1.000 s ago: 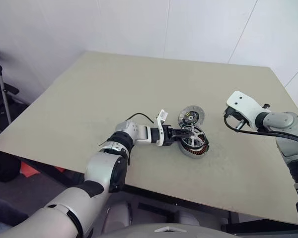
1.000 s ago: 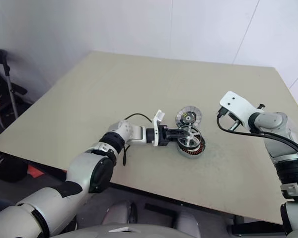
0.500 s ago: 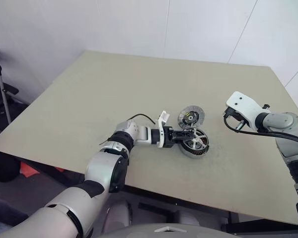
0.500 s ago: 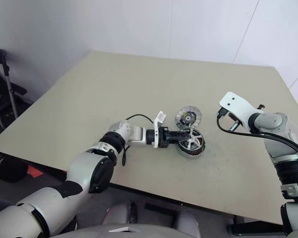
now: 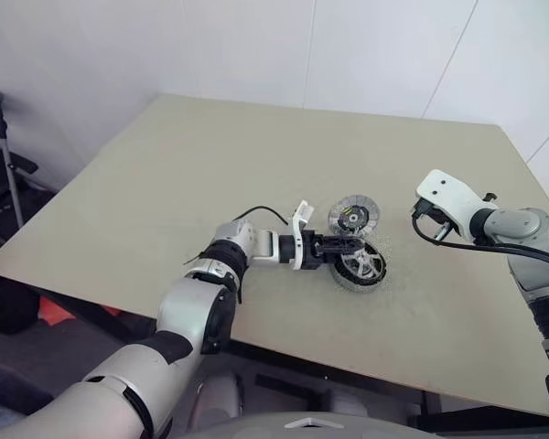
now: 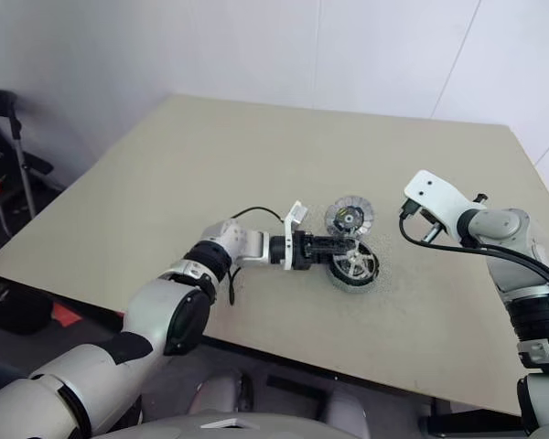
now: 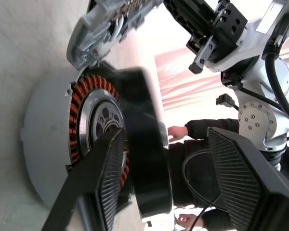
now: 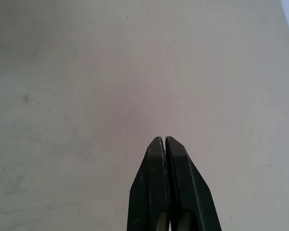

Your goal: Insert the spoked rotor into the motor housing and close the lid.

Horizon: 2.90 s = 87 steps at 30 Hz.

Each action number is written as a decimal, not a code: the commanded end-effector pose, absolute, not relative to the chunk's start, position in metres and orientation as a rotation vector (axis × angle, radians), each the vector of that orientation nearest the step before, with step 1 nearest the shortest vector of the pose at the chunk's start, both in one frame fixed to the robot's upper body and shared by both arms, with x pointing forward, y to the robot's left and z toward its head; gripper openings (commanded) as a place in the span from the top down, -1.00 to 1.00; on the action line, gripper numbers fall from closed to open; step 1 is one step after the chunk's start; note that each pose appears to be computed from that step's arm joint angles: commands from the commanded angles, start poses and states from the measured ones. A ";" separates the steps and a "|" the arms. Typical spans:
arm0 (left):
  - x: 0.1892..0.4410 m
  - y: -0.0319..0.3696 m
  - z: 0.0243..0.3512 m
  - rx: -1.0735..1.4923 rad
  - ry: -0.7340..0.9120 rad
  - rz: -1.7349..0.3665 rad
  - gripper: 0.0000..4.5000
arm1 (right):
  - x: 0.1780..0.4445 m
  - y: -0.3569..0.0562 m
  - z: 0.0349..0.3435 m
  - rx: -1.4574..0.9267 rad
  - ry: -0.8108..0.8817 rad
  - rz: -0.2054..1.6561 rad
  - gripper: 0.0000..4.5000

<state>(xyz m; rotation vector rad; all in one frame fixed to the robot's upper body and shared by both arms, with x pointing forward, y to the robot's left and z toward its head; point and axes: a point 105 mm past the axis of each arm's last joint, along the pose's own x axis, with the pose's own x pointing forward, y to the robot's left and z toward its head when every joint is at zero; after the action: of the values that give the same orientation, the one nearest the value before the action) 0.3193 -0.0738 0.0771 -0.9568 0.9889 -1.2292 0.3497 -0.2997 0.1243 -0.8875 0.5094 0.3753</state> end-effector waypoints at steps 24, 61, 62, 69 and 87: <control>0.341 -0.049 0.141 -0.986 0.722 -1.290 -0.24 | 0.359 -0.284 0.132 -0.914 0.442 0.417 1.00; 0.343 0.040 0.130 -0.623 0.400 -1.006 -0.24 | 0.285 -0.220 0.146 -0.550 0.400 0.890 1.00; 0.343 0.040 0.130 -0.622 0.402 -1.005 -0.24 | 0.287 -0.214 0.146 -0.551 0.390 0.897 1.00; 0.346 0.044 0.126 -0.614 0.411 -0.981 -0.24 | 0.291 -0.181 0.140 -0.565 0.354 0.968 1.00; 0.347 0.049 0.121 -0.603 0.414 -0.947 -0.24 | 0.313 -0.170 0.125 -0.640 0.356 0.966 1.00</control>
<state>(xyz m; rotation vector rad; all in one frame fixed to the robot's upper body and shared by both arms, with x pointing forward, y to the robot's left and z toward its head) 0.3437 0.0476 0.1071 -0.6164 0.4757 -0.9341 0.3092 -0.1742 0.1137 -0.6120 0.4046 0.9601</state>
